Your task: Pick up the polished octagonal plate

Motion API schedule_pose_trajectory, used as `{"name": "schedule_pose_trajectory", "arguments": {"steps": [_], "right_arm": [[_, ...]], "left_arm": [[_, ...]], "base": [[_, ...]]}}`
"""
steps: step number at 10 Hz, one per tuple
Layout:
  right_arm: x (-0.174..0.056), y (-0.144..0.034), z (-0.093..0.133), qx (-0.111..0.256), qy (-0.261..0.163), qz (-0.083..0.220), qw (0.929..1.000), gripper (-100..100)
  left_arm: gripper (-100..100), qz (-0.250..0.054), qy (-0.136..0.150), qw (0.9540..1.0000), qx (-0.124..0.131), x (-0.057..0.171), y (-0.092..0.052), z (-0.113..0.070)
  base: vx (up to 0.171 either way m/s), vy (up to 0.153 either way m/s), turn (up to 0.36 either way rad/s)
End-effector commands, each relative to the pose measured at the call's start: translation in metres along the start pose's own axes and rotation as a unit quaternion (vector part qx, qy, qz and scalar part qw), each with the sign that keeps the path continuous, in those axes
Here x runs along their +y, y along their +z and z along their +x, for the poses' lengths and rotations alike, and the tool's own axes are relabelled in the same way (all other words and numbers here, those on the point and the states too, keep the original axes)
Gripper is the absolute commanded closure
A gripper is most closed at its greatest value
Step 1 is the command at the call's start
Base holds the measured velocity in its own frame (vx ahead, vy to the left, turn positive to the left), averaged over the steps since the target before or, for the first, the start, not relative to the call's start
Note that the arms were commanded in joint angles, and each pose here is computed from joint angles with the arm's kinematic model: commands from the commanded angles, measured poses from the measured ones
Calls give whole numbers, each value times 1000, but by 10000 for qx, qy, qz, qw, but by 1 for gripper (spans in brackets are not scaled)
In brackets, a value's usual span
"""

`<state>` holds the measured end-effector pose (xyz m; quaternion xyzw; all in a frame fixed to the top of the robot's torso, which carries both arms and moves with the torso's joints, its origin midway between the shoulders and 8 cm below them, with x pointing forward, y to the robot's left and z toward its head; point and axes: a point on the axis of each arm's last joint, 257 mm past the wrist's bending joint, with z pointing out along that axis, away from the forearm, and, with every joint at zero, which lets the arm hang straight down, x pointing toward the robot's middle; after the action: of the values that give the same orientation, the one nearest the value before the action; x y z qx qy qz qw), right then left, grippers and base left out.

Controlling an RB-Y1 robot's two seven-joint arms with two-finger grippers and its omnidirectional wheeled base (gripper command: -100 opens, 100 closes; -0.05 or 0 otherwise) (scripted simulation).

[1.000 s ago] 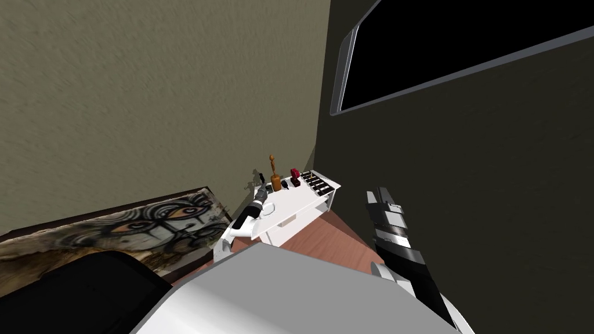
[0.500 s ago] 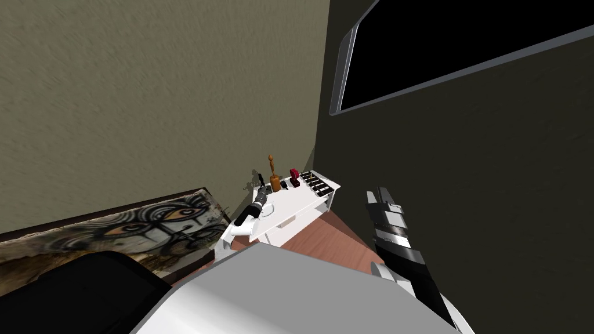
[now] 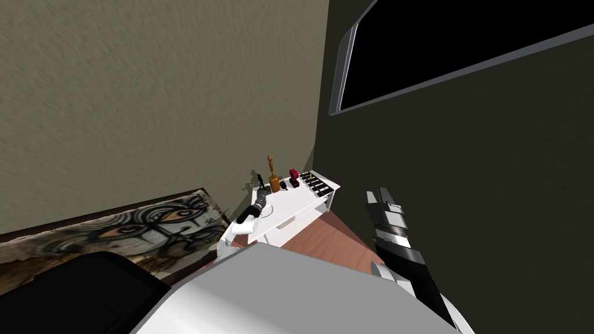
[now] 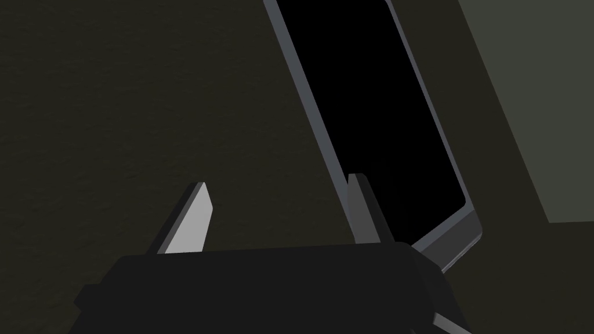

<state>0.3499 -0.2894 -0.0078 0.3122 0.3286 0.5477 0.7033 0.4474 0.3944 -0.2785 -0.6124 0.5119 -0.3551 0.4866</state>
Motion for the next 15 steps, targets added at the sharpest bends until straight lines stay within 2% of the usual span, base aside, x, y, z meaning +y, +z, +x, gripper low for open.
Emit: {"name": "schedule_pose_trajectory", "arguments": {"steps": [1, 2, 3, 4, 5, 6, 7, 8, 9, 10, 12, 13, 15], "right_arm": [[0, 0, 0, 0, 0, 0, 10000, 0], [0, 0, 0, 0, 0, 0, 10000, 0], [0, 0, 0, 0, 0, 0, 10000, 0], [0, 0, 0, 0, 0, 0, 10000, 0], [0, 0, 0, 0, 0, 0, 10000, 0], [0, 0, 0, 0, 0, 0, 10000, 0], [0, 0, 0, 0, 0, 0, 10000, 0], [0, 0, 0, 0, 0, 0, 10000, 0], [0, 0, 0, 0, 0, 0, 10000, 0], [0, 0, 0, 0, 0, 0, 10000, 0], [0, 0, 0, 0, 0, 0, 10000, 0], [0, 0, 0, 0, 0, 0, 10000, 0], [0, 0, 0, 0, 0, 0, 10000, 0]], "left_arm": [[-100, -388, -57, 9992, -60, 25, 6, -10], [-100, -427, -57, 9991, -60, 28, 6, -10], [-100, -752, -110, 9970, -110, 49, 8, -16], [-100, -754, -111, 9970, -110, 49, 8, -16], [-100, -1038, -167, 9943, -161, 67, 9, -22], [-100, -1079, -168, 9939, -160, 70, 8, -22], [-100, -1361, -228, 9902, -210, 88, 8, -27], [-100, -1401, -229, 9896, -209, 90, 8, -27], [-100, -1698, -292, 9847, -258, 109, 7, -32], [-100, -1718, -292, 9844, -258, 110, 6, -32], [-100, -2228, -419, 9733, -354, 143, 2, -42], [-100, -2324, -423, 9711, -351, 147, 0, -42], [-100, -2802, -546, 9574, -440, 177, -8, -50]], "base": [[27, -5, -8], [19, -6, -5], [18, -9, -10], [14, -8, -1], [18, -9, -13], [18, -6, -4], [20, -6, -5], [19, -7, -5], [23, -7, -11], [17, -6, -3], [23, -9, -12], [21, -8, -1], [25, -10, -11]]}}
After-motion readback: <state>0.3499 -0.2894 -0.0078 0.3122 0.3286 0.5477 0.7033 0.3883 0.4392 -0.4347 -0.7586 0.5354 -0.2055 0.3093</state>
